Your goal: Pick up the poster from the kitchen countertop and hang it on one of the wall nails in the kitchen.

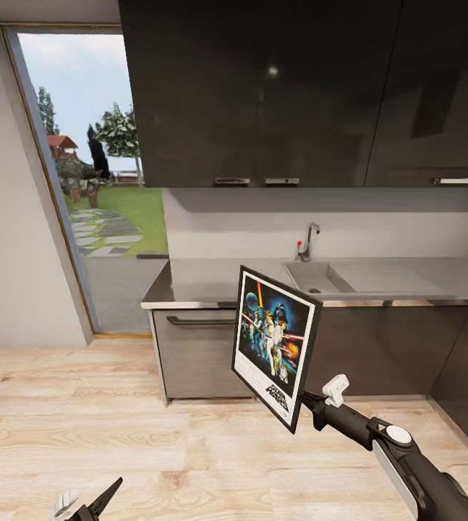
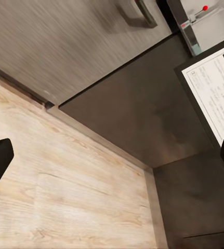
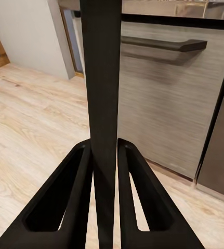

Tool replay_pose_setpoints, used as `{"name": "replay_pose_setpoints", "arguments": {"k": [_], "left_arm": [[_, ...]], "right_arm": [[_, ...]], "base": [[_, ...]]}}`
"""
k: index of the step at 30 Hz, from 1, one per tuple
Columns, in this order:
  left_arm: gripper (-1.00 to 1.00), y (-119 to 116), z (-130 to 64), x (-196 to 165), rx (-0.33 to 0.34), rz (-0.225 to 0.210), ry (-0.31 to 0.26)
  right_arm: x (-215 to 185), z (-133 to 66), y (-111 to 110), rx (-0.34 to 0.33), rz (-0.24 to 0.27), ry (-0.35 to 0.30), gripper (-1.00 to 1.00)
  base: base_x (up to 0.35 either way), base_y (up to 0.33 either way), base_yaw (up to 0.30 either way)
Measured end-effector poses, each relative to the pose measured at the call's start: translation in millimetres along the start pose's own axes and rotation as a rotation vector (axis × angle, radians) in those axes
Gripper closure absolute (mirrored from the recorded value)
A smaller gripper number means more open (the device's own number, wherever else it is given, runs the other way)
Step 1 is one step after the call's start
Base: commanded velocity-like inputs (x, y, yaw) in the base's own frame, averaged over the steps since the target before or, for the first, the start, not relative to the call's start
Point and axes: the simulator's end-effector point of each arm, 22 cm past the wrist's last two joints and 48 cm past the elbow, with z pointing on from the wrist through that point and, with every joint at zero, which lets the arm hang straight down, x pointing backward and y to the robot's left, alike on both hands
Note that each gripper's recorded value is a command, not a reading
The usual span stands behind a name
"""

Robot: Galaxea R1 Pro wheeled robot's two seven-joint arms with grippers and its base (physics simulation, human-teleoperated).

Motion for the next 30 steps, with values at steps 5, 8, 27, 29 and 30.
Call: {"name": "replay_pose_setpoints", "arguments": {"k": [5,8,27,29,30], "left_arm": [[-1.0,-3.8,-2.6,-1.8,0.0,0.0,0.0],[-1.0,-6.1,-4.1,-2.9,0.0,0.0,0.0],[-1.0,-19.3,-13.8,-8.4,0.0,-0.001,0.001],[-1.0,-20.5,-14.9,-8.7,-0.001,-0.001,0.001],[-1.0,-21.1,-15.5,-8.9,-0.001,-0.001,0.001]], "right_arm": [[-4.0,-2.5,1.4,0.0,0.0,0.0,1.0],[-6.6,-3.9,2.2,0.0,0.0,0.0,1.0],[-19.4,-13.4,7.8,0.0,0.001,0.001,1.0],[-20.6,-14.4,8.2,0.001,0.001,0.001,1.0],[-21.2,-14.9,8.5,0.001,0.001,0.001,1.0]], "base": [[0.0,0.0,0.0],[0.0,0.0,0.0],[0.0,0.0,0.0],[0.0,0.0,0.0],[0.0,0.0,0.0]]}}
